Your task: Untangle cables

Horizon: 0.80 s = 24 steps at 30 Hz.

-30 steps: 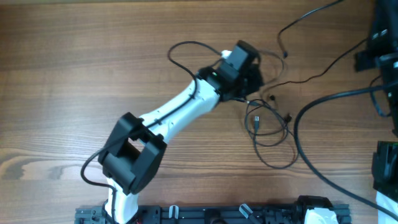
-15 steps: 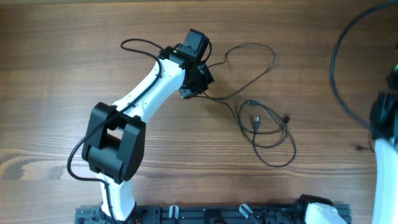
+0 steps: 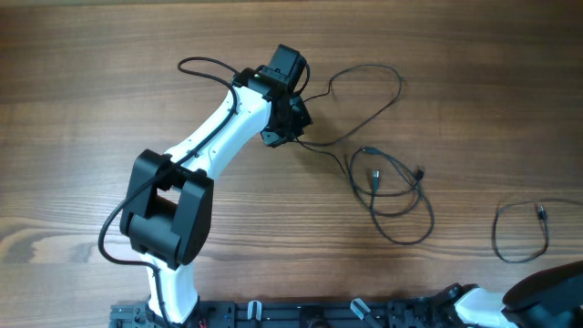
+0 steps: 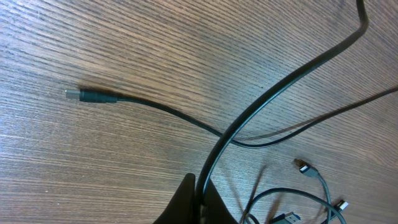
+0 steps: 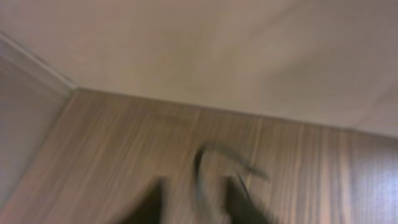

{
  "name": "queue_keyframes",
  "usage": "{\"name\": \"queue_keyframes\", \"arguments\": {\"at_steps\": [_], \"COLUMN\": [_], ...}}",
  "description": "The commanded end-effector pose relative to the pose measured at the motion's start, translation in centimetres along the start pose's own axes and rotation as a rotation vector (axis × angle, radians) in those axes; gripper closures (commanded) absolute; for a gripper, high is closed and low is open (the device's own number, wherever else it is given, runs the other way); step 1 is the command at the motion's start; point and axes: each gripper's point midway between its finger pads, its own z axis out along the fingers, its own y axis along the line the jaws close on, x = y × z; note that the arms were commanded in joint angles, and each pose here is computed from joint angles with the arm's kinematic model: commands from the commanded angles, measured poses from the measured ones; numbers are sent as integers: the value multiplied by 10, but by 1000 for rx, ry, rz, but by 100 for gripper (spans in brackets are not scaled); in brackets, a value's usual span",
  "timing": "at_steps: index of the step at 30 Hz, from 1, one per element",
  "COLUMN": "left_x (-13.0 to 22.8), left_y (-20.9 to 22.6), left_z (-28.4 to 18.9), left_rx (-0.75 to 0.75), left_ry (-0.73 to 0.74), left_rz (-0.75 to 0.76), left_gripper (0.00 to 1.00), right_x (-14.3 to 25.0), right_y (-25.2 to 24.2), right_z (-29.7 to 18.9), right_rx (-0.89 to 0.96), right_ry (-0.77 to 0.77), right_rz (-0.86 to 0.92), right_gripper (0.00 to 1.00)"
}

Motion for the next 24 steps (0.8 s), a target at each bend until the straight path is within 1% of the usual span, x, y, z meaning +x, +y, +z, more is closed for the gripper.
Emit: {"name": "queue_keyframes", "arguments": {"at_steps": [1,3,5,7,8,9,11,12,15,16,18,21,24], "left_x": [2,1,-1,-3,-5,-5,-5,-3,6,10,19,25,23], "left_y": [-2,-4,-10,-19,-25,-33,-48,-60,-71,-75,-76,-73,-75], "left_z": [1,-3,-19,-43,-61,-85,-134,-178,-257,-294,-340,-371,-374], "left_rx": [5,13,43,91,122,170,269,362,513,591,685,738,750], "left_ry": [9,2,-26,-71,-107,-152,-251,-346,-515,-600,-700,-780,-790], "left_rz": [20,21,28,69,101,134,196,265,333,349,368,370,359], "left_gripper": [96,96,96,96,96,96,96,96,96,96,96,96,96], "right_x": [26,33,40,51,58,67,84,96,127,140,165,200,237], "right_y": [6,4,17,46,70,101,142,160,201,215,237,258,271], "right_z": [13,13,11,2,-9,-29,-66,-87,-136,-156,-197,-245,-302], "right_rx": [-44,-33,-114,-286,-438,-651,-940,-1068,-1320,-1411,-1592,-1756,-1951], "right_ry": [107,134,175,247,287,323,352,370,443,469,503,579,644], "right_rz": [42,43,46,47,-6,-104,-242,-304,-378,-414,-491,-561,-647], "right_gripper": [0,0,0,0,0,0,0,0,0,0,1,2,4]}}
